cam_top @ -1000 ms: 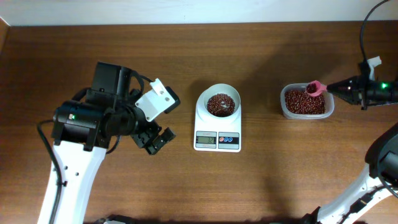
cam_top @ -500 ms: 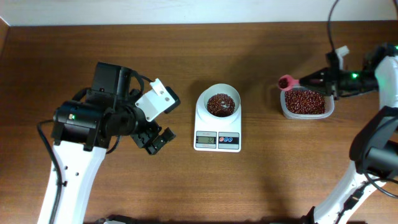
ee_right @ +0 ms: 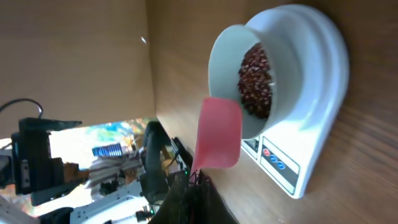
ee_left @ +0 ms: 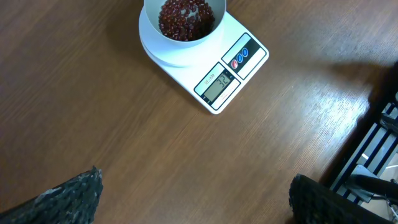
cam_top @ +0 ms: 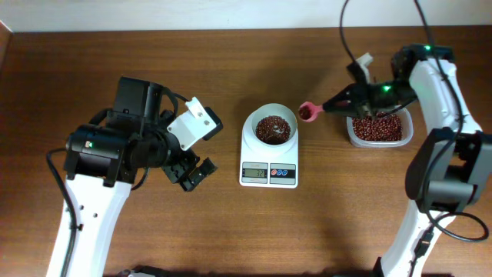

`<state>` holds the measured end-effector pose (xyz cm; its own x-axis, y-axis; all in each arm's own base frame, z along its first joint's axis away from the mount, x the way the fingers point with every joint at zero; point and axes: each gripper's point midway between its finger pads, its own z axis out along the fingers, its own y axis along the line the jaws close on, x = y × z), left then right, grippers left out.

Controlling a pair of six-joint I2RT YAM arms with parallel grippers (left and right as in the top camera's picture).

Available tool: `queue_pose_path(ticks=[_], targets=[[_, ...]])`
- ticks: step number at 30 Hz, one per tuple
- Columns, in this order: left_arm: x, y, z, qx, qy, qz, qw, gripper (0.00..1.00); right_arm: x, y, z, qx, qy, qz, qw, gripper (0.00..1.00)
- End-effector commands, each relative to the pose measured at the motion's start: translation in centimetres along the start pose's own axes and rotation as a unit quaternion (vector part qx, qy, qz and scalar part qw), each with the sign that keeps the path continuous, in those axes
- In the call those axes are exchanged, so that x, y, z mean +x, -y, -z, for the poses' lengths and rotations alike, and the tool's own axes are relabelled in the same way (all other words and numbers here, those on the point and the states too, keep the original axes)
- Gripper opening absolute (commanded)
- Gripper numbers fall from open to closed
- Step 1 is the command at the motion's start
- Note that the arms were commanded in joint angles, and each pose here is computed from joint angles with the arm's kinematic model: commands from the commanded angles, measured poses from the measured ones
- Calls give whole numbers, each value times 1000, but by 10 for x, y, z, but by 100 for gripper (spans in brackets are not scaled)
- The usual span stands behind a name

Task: Scoop and weigh 50g on scale
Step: 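Lift the filled scoop and carry it over the white bowl, then tip the pink scoop over the bowl to pour beans in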

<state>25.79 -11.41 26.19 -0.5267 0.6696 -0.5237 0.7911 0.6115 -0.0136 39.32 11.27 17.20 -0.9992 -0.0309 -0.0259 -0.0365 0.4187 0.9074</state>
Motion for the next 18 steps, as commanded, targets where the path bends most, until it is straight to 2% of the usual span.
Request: queue_pose_path(ticks=[1, 8, 18], targets=[[-4, -2, 8, -12, 11, -11, 1000, 99, 4, -11, -23, -14, -22, 24, 999, 4], [-5, -2, 8, -12, 11, -11, 1000, 99, 7, -1, -58, 55, -63, 95, 992, 4], [-4, -2, 8, -12, 11, -11, 1000, 99, -1, 8, -71, 115, -69, 151, 979, 4]])
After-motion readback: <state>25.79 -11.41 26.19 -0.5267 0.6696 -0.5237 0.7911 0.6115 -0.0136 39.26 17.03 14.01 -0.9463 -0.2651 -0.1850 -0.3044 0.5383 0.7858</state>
